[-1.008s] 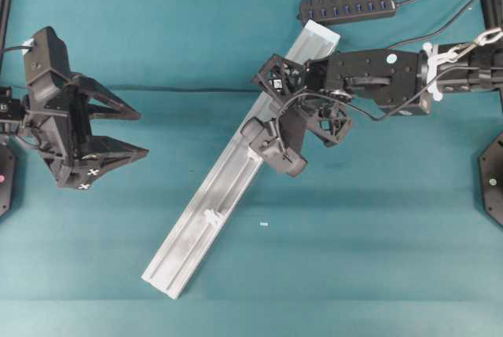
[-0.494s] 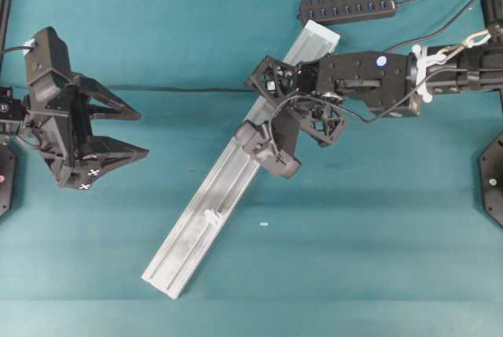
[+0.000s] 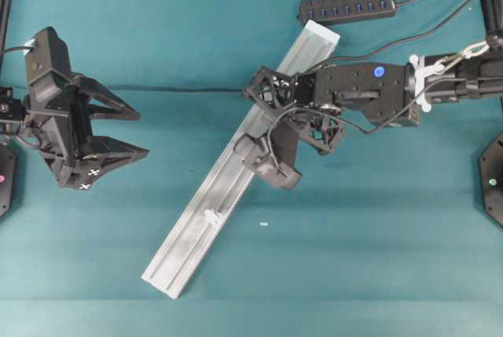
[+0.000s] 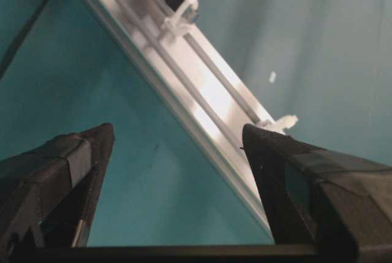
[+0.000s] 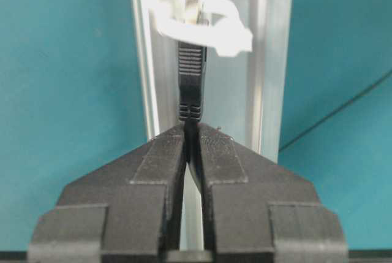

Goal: Pass the USB cable through three rings with both arms.
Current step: 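Push the plug through the second white ring with the right gripper, then move the left gripper in and grasp the plug past the second ring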

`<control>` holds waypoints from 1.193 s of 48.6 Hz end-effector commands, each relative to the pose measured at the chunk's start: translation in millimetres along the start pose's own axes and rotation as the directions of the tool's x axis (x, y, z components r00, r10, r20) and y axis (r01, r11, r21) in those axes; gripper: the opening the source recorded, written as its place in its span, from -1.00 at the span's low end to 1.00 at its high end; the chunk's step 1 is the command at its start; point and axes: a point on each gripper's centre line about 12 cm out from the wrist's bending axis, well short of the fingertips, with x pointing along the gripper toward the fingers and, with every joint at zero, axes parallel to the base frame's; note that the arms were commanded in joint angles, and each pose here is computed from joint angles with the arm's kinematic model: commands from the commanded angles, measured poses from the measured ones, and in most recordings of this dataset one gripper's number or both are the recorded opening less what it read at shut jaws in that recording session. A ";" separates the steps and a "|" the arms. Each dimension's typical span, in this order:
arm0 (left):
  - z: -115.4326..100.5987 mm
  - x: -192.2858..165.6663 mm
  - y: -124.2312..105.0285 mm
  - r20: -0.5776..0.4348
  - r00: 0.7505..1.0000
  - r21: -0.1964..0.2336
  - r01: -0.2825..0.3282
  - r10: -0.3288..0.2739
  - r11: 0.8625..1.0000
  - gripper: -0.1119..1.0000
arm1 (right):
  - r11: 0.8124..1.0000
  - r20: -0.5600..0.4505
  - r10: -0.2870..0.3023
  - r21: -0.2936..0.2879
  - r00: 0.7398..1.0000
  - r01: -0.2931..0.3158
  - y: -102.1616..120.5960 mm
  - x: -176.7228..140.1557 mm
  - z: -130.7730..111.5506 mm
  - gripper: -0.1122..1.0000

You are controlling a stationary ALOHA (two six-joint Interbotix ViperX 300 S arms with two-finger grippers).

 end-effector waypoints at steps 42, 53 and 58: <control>9.3 24.5 -6.4 0.035 0.999 -0.002 0.024 -0.024 1.000 0.85 | 0.994 0.078 -0.003 0.113 0.997 -0.006 -0.6 -8.2 32.7 -0.66; -4.3 64.0 -2.8 0.036 0.999 -0.004 0.030 -0.030 1.000 0.85 | 0.978 0.116 -0.003 0.208 0.993 -0.022 -4.1 -9.3 31.6 -0.66; -4.6 80.6 -3.0 0.038 0.999 -0.003 0.031 -0.031 1.000 0.85 | 0.964 0.117 -0.006 0.266 0.993 -0.025 -6.1 -9.0 28.5 -0.66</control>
